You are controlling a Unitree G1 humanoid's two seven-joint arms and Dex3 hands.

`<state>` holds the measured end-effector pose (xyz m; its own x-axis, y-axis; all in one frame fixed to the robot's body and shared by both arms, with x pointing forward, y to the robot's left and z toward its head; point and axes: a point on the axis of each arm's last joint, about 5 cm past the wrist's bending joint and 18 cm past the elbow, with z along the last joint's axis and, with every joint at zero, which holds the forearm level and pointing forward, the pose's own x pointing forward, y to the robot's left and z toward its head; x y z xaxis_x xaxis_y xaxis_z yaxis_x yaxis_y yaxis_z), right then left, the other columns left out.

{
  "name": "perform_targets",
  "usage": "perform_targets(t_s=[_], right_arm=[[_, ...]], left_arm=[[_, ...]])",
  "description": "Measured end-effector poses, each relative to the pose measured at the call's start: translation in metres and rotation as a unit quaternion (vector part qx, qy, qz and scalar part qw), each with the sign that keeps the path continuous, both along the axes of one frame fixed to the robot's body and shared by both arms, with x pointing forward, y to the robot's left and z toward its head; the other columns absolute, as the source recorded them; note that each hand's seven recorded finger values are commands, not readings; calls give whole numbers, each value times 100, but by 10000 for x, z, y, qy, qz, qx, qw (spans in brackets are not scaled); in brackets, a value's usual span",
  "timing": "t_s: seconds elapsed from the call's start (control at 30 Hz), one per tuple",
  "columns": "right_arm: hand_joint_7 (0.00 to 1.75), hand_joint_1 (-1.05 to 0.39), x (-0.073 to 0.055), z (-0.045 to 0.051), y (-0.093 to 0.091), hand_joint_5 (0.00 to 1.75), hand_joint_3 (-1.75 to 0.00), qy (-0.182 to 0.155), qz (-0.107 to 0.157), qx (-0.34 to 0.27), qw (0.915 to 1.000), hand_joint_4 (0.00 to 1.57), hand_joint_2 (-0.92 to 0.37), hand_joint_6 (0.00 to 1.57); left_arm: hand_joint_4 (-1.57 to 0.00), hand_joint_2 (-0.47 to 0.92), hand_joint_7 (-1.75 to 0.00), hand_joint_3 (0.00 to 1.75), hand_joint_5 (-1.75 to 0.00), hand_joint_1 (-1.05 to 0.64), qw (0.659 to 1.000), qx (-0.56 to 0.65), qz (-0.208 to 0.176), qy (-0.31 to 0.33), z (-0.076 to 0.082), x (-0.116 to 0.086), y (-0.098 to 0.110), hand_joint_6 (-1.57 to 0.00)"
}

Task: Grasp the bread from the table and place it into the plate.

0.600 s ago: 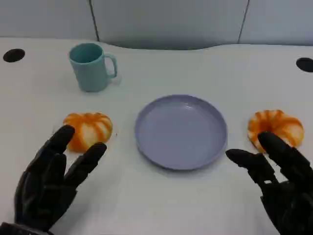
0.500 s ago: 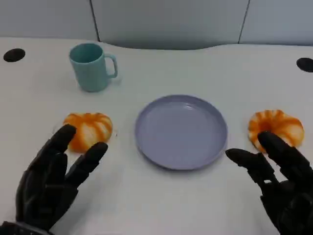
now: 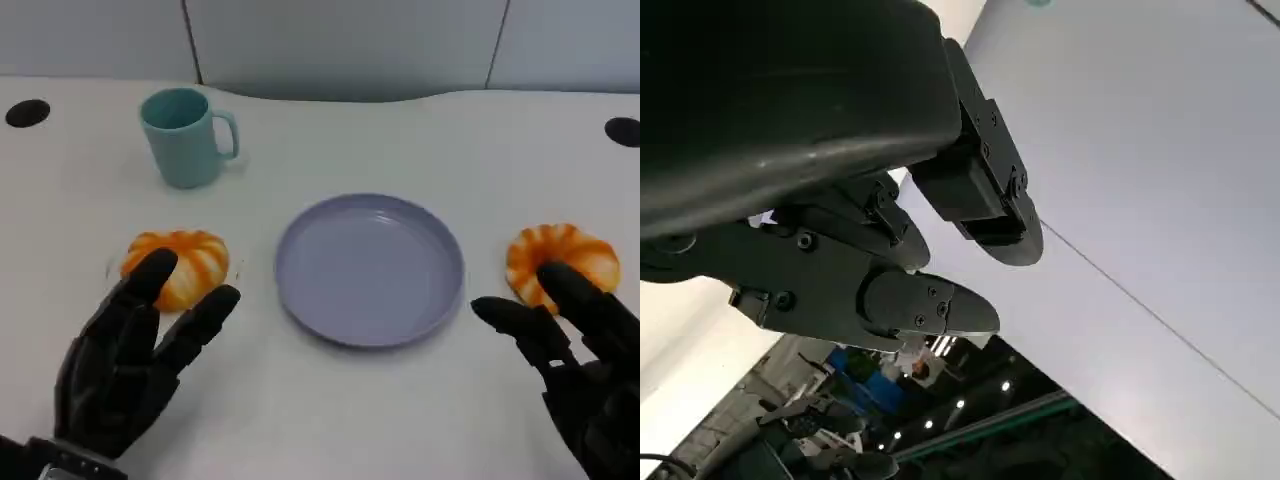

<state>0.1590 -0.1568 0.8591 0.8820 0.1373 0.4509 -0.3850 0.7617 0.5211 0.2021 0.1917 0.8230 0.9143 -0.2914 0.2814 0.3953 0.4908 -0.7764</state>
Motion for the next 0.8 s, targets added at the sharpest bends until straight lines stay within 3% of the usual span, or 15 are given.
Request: perform_targets(t_s=[0.53, 0.8], right_arm=[[0, -60, -66, -47, -78, 74, -12, 99, -246, 104, 9996, 44, -92, 74], [0, -60, -76, -44, -87, 75, -12, 91, -271, 116, 9995, 43, -92, 74]], left_arm=[[-79, 92, 0, 10, -29, -40, 10000, -17, 10, 70, -21, 34, -21, -89], [-80, 92, 0, 8, -31, -30, 9933, 636, 769, -588, 90, 41, -18, -89]])
